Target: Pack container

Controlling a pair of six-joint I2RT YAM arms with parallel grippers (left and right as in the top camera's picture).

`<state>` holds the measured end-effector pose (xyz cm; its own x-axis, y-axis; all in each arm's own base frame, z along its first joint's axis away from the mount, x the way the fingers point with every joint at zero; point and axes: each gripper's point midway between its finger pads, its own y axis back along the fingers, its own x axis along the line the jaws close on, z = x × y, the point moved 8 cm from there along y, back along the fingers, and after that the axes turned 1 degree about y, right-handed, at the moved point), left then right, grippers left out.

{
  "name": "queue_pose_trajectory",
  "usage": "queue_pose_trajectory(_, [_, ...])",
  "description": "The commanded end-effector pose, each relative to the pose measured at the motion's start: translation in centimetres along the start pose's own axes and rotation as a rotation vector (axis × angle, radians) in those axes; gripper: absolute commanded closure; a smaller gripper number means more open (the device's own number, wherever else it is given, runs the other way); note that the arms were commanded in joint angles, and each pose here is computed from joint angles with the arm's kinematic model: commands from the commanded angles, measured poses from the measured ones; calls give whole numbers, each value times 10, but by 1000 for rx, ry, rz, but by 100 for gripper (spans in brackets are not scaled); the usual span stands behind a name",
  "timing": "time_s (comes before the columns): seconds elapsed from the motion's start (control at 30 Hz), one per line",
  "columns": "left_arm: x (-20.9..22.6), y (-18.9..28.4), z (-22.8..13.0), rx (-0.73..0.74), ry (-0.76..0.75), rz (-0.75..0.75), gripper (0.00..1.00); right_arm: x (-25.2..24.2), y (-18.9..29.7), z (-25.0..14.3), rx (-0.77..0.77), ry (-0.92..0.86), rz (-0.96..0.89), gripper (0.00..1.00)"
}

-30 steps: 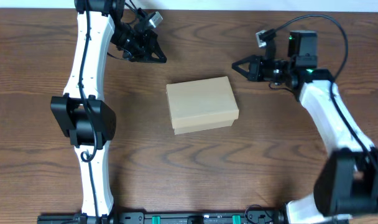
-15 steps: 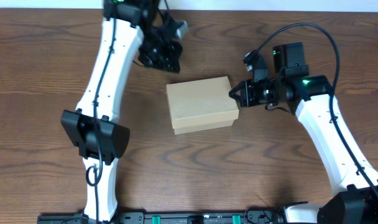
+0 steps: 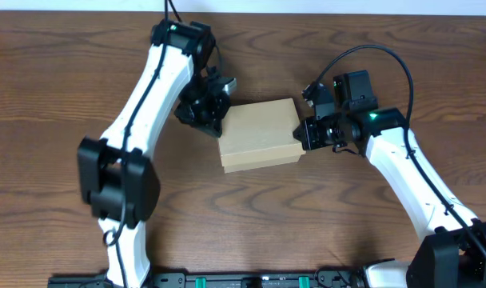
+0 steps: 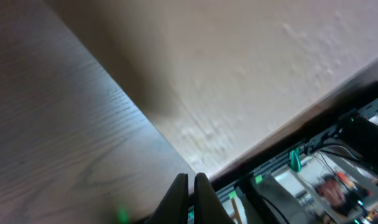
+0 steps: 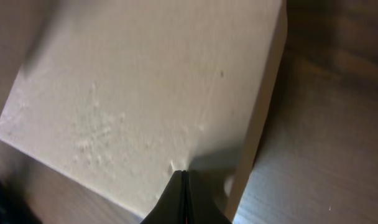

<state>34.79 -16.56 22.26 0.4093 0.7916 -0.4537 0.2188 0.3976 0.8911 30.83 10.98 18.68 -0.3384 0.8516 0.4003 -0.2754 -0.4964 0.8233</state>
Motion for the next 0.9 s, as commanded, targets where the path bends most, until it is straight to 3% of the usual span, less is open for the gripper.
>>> queue_pose_trajectory(0.0, [-7,-4,-11,3,-21,-7,94,-10,-20,-18,74,-11,-28,99])
queue_pose_trajectory(0.43, [1,-54,-14,37,-24,-30,94,-10,-26,-25,111,-30,1,99])
queue_pose_trajectory(0.87, [8,-68,-19,54,0,-30,94,-2,9,-38,127,-31,-84,99])
